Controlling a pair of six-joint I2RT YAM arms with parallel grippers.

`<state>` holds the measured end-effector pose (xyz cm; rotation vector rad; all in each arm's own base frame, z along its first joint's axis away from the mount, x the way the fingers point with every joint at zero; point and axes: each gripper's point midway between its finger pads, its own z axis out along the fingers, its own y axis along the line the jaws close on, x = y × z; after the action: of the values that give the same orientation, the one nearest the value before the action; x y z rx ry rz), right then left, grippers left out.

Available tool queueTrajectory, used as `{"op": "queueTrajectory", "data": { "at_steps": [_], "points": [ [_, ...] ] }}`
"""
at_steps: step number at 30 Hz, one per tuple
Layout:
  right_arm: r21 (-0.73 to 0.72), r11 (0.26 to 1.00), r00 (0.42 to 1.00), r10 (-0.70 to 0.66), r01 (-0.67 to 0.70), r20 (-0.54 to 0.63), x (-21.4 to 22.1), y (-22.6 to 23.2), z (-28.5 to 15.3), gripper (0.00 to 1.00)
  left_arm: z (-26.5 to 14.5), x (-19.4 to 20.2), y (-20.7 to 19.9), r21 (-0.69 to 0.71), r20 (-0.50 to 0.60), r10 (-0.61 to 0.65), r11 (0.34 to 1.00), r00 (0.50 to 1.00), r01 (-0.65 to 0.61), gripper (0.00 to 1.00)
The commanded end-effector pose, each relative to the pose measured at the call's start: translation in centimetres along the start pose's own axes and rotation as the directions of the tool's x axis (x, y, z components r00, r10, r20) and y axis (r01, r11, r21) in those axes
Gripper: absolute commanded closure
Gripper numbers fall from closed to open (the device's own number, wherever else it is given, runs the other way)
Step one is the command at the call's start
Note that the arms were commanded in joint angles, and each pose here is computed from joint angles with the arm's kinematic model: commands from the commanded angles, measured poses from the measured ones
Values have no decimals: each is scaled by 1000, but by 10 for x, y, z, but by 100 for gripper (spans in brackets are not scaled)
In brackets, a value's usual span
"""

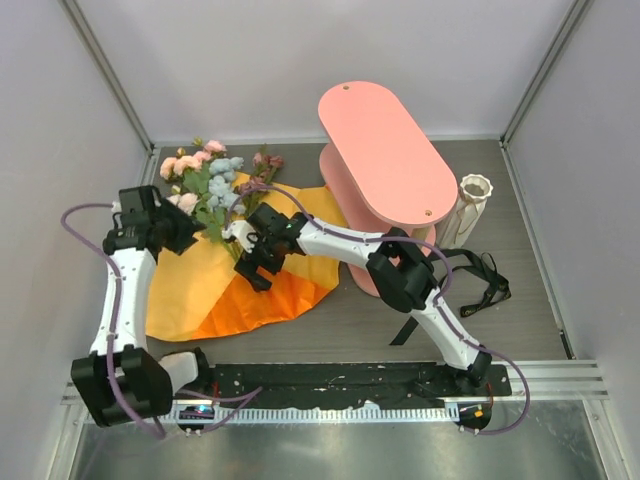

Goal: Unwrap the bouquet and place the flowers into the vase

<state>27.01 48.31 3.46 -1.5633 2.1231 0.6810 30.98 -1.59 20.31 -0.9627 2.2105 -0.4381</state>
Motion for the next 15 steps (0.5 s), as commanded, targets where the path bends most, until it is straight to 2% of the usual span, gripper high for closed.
{"op": "queueTrajectory", "data": {
  "at_steps": [1,3,9,13,15],
  "points": [
    [-12,997,987,-79,81,139,-40,-7,-30,3,31,10,19,118,-133,-216,965,967,232,57],
    [-23,996,983,-85,90,161,-45,-7,-33,2,47,25,42,74,-179,-254,960,951,270,59],
    [-87,991,972,-76,97,221,-62,-3,-34,0,81,56,91,-87,-235,-252,967,939,238,60],
    [-173,981,979,-51,87,199,-59,4,-20,1,90,63,99,-113,-250,-265,963,931,244,61],
    [-213,973,981,-43,84,191,-61,10,-21,4,92,65,102,-120,-249,-271,961,930,248,62]
  ]
}}
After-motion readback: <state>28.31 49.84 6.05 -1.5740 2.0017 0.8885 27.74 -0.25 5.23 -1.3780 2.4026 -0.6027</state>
